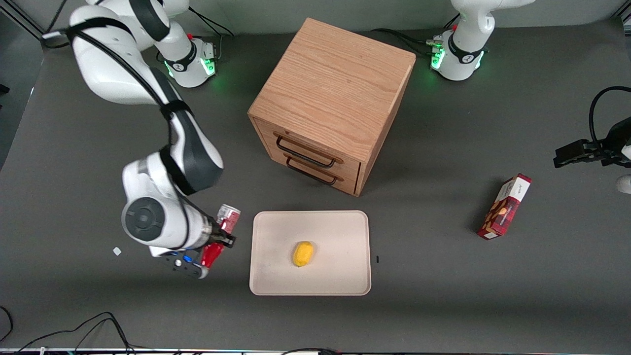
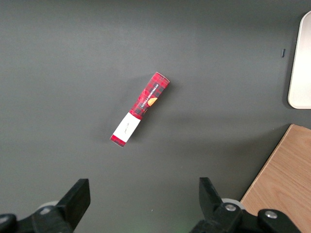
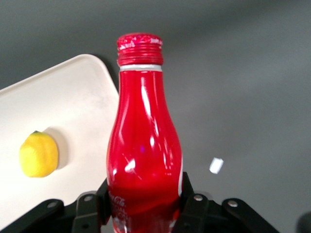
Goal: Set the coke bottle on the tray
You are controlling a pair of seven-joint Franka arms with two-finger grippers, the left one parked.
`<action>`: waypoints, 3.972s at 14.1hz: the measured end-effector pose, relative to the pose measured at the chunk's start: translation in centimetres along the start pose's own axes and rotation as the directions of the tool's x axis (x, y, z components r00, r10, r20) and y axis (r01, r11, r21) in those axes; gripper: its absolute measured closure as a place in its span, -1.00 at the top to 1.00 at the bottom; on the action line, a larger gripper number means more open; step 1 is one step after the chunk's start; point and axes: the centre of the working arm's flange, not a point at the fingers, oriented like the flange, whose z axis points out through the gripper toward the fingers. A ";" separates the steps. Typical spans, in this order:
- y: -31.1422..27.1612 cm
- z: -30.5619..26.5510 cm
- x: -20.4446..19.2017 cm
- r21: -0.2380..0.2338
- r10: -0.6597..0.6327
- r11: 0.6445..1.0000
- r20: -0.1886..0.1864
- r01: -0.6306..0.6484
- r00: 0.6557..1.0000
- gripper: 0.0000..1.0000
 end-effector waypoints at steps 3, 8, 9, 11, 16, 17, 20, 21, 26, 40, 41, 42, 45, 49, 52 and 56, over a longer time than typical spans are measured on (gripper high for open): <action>-3.3 4.9 -0.6 -0.009 -0.106 0.994 -0.070 0.106 0.992 0.09; -5.1 10.6 -0.3 0.014 -0.282 0.958 -0.110 0.285 0.953 0.09; -5.4 11.3 -0.3 0.023 -0.299 0.953 -0.114 0.303 0.948 0.09; -6.0 12.9 -0.7 0.030 -0.316 0.947 -0.110 0.321 0.943 0.09; -5.9 14.6 -0.6 0.032 -0.317 0.946 -0.101 0.321 0.943 0.09; -5.9 14.6 -0.6 0.033 -0.316 0.946 -0.103 0.321 0.943 0.09; -5.9 14.6 -0.3 0.041 -0.312 0.947 -0.114 0.318 0.943 0.10; -6.0 14.6 -0.1 0.052 -0.309 0.947 -0.130 0.318 0.942 0.23; -6.0 14.6 0.1 0.064 -0.304 0.947 -0.146 0.315 0.942 1.00; -5.6 12.0 0.7 0.088 -0.280 0.952 -0.135 0.293 0.951 1.00; -5.0 10.4 1.3 0.091 -0.268 0.955 -0.135 0.281 0.954 1.00; -4.2 8.6 1.8 0.092 -0.257 0.959 -0.134 0.270 0.957 1.00; -1.3 3.4 2.2 0.061 -0.235 0.969 -0.075 0.240 0.969 1.00; 3.5 -1.4 1.2 0.030 -0.258 0.966 0.012 0.258 0.966 1.00; 8.7 -4.9 -0.8 0.023 -0.300 0.954 0.068 0.300 0.951 1.00; 16.3 -10.9 -4.3 0.015 -0.331 0.943 0.101 0.332 0.938 1.00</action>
